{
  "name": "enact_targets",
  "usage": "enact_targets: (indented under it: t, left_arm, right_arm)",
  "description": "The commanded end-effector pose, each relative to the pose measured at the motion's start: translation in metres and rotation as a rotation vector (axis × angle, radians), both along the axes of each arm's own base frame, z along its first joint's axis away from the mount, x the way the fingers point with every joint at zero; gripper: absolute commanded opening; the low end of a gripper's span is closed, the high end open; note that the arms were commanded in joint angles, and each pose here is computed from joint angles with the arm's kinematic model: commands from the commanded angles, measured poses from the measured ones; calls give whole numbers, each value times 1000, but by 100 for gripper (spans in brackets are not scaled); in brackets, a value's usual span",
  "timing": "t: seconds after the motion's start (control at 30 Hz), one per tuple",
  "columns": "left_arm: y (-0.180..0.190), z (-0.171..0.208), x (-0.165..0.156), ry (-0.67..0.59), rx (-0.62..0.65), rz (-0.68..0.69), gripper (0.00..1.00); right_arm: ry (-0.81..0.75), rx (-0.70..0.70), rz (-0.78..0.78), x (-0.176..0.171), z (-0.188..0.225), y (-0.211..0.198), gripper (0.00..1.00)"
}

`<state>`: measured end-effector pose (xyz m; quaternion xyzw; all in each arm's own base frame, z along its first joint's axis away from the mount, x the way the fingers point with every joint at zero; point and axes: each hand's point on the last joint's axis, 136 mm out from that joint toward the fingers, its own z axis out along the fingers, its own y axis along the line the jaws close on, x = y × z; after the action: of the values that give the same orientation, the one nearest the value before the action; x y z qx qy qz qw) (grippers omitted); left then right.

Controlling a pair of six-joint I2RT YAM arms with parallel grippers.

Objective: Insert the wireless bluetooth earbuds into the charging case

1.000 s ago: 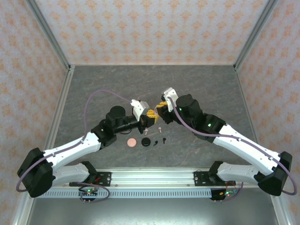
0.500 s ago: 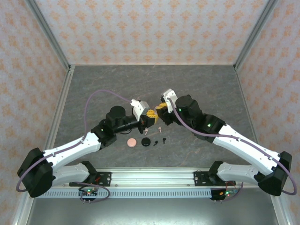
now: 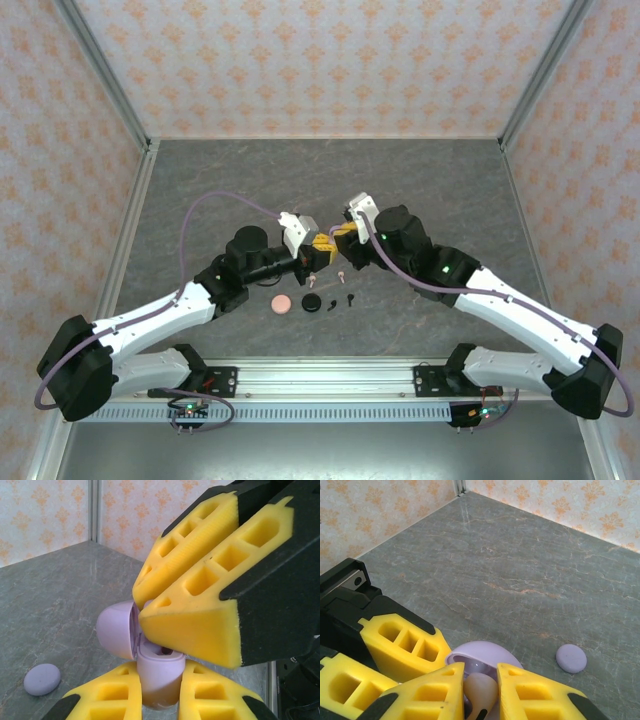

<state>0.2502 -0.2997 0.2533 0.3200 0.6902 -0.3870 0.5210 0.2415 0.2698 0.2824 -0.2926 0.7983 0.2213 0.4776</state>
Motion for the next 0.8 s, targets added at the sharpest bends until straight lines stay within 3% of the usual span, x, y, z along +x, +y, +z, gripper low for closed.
enact_targets:
  t: [0.0,0.77]
  left_arm:
    - [-6,27,-2,-57,-58,-19,0]
    - [-6,31,-4,-59,-75,-25,0]
  right_arm:
    - [-54,47,-21,1,19,-2,21]
    - [-71,34,-27,13,11,7,21]
